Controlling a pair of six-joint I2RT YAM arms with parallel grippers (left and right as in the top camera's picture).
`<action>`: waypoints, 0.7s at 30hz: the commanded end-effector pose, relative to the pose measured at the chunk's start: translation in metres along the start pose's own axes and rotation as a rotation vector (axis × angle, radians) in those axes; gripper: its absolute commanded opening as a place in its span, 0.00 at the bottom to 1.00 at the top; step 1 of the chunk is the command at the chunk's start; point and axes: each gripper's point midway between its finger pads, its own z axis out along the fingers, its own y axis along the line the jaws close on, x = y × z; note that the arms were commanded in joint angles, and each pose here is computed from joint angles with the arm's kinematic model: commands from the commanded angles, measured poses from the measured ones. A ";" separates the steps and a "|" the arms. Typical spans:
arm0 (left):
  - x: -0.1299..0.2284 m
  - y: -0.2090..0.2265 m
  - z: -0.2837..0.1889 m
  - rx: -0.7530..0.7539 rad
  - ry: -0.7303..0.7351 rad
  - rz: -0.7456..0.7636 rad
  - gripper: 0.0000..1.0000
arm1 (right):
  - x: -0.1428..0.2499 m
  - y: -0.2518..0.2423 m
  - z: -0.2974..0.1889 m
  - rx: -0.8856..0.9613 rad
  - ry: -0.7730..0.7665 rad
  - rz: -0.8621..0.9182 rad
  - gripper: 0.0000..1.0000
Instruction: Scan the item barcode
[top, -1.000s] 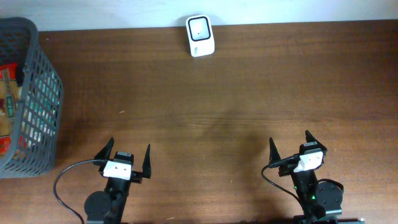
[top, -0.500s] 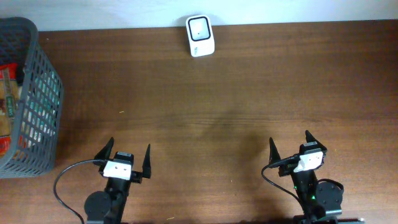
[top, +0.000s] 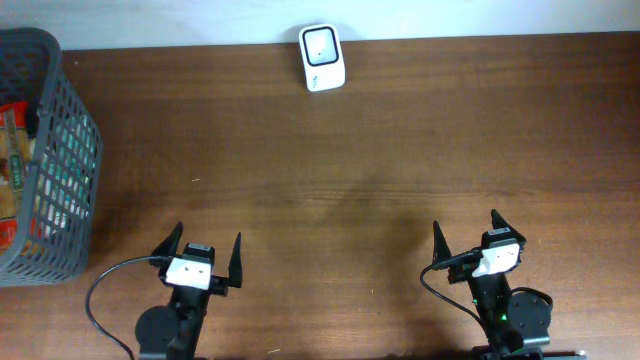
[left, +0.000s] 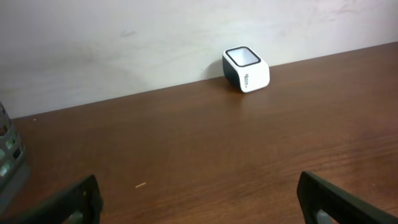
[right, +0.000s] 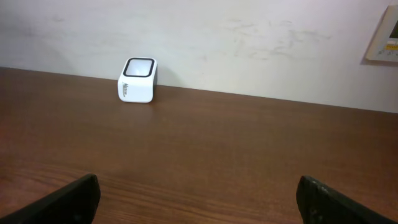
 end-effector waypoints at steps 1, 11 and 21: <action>0.001 0.001 -0.001 -0.003 0.017 -0.005 0.99 | 0.003 -0.001 0.000 0.002 0.004 0.008 0.99; 0.001 0.001 -0.001 -0.004 0.017 -0.005 0.99 | 0.003 -0.001 0.000 0.002 0.004 0.008 0.99; -0.022 0.003 -0.007 -0.007 -0.020 -0.038 0.99 | 0.003 -0.001 0.000 0.002 0.004 0.008 0.99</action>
